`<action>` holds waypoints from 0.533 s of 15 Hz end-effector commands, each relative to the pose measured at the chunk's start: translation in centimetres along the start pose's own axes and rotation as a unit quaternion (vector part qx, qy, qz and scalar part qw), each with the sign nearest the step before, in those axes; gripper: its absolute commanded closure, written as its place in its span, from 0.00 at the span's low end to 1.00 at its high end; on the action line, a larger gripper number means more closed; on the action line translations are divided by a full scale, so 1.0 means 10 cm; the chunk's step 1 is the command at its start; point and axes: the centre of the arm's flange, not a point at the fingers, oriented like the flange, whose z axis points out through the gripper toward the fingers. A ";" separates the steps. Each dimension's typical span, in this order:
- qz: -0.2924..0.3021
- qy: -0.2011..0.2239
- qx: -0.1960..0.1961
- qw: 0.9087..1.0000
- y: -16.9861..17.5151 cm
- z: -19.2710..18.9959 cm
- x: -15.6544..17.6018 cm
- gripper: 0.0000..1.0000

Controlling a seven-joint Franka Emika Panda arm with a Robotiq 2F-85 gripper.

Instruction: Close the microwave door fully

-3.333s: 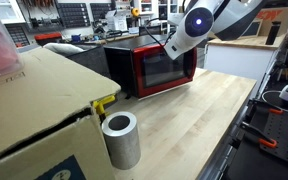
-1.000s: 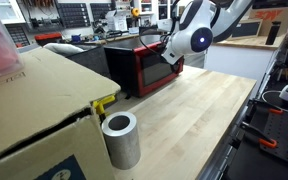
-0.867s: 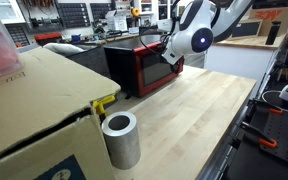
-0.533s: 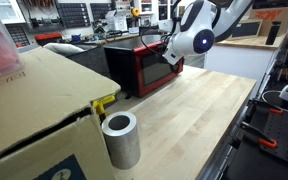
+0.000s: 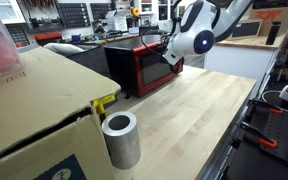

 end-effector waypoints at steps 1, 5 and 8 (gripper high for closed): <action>0.020 -0.031 0.010 0.999 -0.01 0.52 -0.18 1.00; 0.032 -0.032 0.014 0.999 -0.02 0.56 -0.18 1.00; 0.043 -0.023 0.019 0.999 -0.05 0.52 -0.16 1.00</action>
